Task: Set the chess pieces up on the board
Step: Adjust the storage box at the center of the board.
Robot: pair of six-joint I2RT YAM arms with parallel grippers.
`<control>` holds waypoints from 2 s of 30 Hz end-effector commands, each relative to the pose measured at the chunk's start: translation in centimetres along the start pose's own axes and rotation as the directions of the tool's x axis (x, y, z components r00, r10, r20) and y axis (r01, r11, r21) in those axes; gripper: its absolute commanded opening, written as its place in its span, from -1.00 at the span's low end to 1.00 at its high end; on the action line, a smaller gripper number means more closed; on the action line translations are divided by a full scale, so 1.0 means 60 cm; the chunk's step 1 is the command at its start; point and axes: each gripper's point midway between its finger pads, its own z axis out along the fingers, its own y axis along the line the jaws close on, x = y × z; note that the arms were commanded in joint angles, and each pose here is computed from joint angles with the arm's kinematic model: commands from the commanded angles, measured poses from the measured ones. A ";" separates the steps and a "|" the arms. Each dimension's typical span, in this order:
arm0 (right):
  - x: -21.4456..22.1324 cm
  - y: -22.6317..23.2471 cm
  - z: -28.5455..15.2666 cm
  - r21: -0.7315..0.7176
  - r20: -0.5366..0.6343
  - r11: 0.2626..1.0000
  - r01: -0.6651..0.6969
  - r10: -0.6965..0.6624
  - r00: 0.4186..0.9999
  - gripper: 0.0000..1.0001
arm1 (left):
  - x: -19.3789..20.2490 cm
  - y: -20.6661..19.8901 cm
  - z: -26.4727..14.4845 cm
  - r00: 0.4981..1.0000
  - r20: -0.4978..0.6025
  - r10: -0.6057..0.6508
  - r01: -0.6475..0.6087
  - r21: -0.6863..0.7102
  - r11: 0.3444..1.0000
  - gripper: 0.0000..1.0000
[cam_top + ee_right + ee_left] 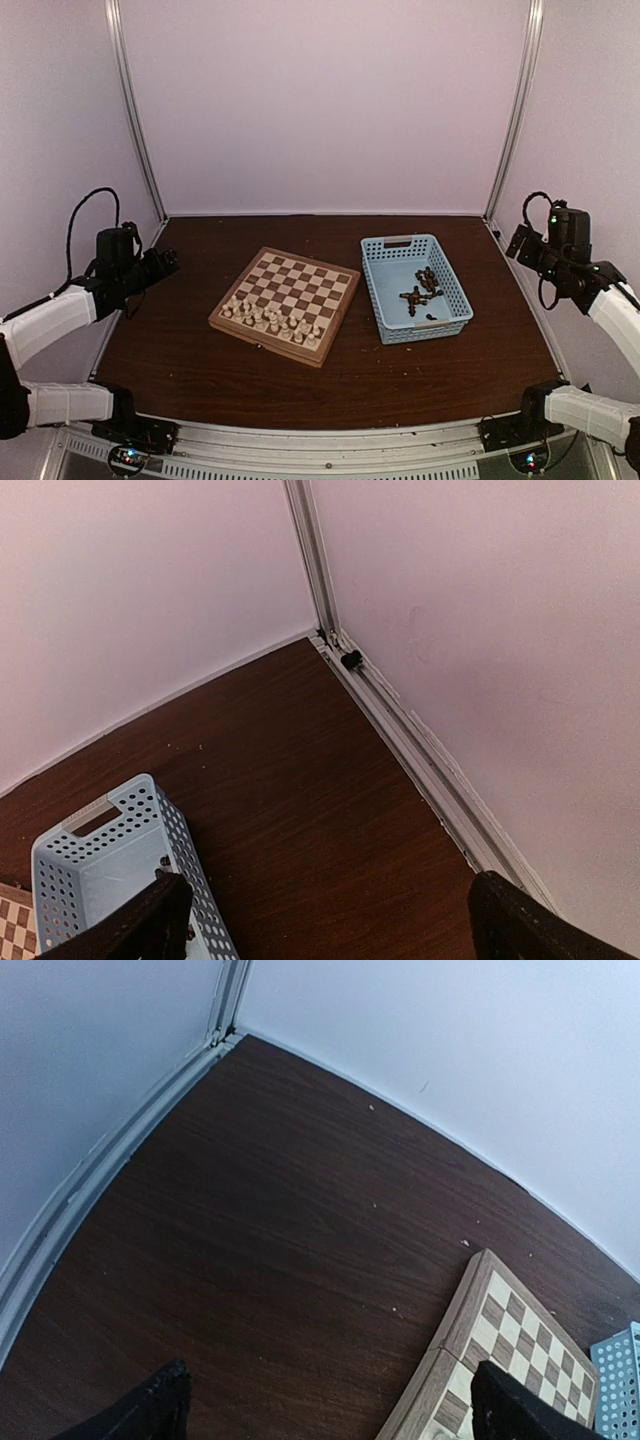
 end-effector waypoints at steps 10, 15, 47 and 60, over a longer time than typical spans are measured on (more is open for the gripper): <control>0.056 0.066 0.017 -0.198 -0.188 0.979 0.058 -0.096 0.977 1.00 | 0.073 -0.078 0.026 0.985 -0.173 -0.015 0.067 0.299 0.952 0.95; 0.080 0.113 0.032 -0.299 -0.271 0.947 0.115 -0.200 0.942 1.00 | 0.095 -0.097 0.045 0.963 -0.268 0.018 0.076 0.336 0.939 0.94; 0.218 0.226 0.249 -0.235 -0.522 0.915 0.328 -0.404 0.751 -0.47 | 0.126 -0.101 0.058 0.904 -0.376 0.207 -0.077 0.332 0.940 0.86; 0.171 0.094 0.234 -0.022 -0.529 0.955 0.297 -0.263 0.807 -0.57 | 0.127 -0.112 0.058 0.900 -0.365 0.239 -0.109 0.343 0.933 0.87</control>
